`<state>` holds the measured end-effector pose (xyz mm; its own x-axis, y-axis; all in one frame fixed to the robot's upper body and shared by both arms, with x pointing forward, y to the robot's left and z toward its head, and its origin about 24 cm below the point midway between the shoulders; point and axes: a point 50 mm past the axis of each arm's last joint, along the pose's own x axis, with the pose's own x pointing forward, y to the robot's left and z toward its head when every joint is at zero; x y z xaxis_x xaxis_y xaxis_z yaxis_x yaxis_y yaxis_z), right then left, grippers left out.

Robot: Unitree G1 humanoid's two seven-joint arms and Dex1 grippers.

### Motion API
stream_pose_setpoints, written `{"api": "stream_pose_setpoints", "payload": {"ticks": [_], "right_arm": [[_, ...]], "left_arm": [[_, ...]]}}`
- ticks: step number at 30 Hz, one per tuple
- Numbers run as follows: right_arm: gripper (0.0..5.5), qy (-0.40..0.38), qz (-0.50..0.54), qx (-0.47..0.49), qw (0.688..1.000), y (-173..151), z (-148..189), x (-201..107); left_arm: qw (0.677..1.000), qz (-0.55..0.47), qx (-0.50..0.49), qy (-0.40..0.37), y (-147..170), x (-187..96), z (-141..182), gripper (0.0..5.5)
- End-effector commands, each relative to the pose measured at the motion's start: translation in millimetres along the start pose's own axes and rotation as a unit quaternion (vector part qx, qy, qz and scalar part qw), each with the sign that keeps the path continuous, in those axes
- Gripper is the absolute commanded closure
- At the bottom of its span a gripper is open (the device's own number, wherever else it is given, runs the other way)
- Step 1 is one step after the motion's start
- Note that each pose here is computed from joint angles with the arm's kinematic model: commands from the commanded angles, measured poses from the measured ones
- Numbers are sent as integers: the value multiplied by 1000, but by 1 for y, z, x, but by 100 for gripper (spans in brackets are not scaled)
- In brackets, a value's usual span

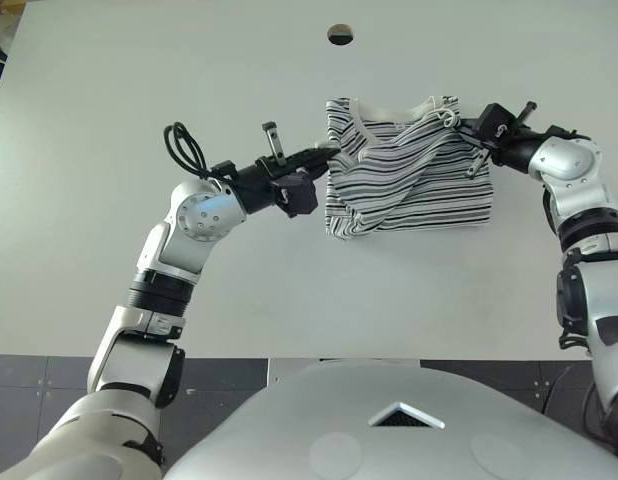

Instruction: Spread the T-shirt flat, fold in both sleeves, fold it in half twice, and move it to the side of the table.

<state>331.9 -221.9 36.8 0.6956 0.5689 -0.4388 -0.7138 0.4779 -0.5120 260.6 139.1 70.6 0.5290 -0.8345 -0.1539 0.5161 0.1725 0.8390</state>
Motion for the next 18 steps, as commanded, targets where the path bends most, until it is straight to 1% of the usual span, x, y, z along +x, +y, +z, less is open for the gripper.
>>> {"api": "stream_pose_setpoints", "payload": {"ticks": [1,6,12,18], "right_arm": [[540,-7,-6,5,1000,-2,3,1],[540,8,-45,17,999,-11,1,0],[540,17,-73,23,997,-19,2,-1],[540,11,-98,30,995,-28,2,-8]], "left_arm": [[988,6,148,48,12,2,-22,538],[964,6,256,66,16,17,-43,538],[938,-1,334,91,19,30,-66,538],[924,24,373,79,28,35,-70,538]]}}
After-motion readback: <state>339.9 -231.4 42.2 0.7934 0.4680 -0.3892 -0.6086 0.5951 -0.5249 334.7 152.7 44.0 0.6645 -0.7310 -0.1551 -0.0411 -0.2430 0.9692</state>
